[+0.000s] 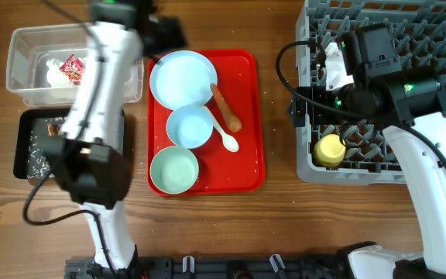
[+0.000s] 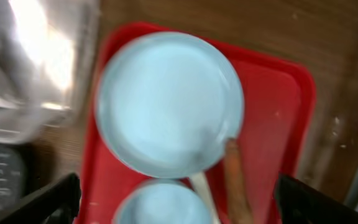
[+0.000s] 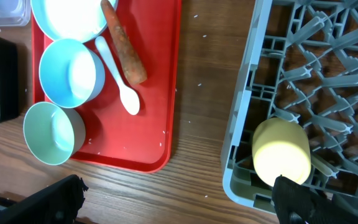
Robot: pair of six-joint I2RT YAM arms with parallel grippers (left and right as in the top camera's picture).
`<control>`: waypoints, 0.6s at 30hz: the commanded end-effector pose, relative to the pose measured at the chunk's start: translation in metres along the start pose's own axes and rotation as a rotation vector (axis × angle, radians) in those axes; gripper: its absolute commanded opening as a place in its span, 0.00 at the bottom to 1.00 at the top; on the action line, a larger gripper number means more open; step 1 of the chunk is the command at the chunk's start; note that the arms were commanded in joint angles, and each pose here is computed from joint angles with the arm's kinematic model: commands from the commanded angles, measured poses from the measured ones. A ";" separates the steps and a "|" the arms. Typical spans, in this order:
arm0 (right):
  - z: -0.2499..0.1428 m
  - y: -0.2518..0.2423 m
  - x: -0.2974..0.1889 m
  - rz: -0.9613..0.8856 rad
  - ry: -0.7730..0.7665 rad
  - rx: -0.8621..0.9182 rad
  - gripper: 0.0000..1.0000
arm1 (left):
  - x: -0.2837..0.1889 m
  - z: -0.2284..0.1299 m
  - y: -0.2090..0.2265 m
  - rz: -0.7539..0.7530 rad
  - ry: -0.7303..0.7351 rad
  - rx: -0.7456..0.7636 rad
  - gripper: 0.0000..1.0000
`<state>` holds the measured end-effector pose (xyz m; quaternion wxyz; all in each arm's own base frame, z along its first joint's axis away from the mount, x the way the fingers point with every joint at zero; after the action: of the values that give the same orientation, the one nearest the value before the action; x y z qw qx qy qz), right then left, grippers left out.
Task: Sort waste into correct bins and load items into the dishwasher rack
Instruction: 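Grasp the orange carrot on the red tray with the left gripper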
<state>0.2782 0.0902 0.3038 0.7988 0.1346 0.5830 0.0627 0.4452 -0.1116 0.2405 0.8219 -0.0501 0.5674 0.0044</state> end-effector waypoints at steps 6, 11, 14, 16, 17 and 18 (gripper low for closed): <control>0.000 -0.003 0.005 -0.022 0.005 -0.008 1.00 | 0.076 -0.098 -0.104 -0.043 0.123 -0.040 1.00; -0.002 -0.004 0.005 -0.027 0.017 -0.005 1.00 | 0.090 -0.118 -0.134 -0.052 0.056 0.020 0.98; -0.004 -0.005 0.005 -0.032 0.031 -0.003 1.00 | 0.098 -0.118 -0.131 0.001 0.032 -0.013 0.96; -0.005 -0.005 0.005 -0.032 0.032 -0.002 1.00 | 0.107 -0.117 -0.128 0.038 0.017 -0.011 0.96; -0.004 -0.005 0.005 -0.032 0.032 -0.002 1.00 | 0.114 -0.118 -0.128 0.043 0.019 -0.010 0.96; -0.004 -0.005 0.005 -0.032 0.032 -0.002 1.00 | 0.119 -0.119 -0.129 0.045 0.022 -0.015 0.95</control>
<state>0.2743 0.0893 0.3021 0.7923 0.1331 0.5924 0.0597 0.3785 -0.2630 0.1215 0.8130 -0.0525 0.5797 -0.0147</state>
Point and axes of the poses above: each gripper's point midway between its finger pads, its own x axis out along the fingers, its own y axis along the line the jaws close on, z = x × y, the point moved 6 cm from there along -x, back along the fingers, and after that the axes turned 11 degrees about x, right-handed, at the moved point
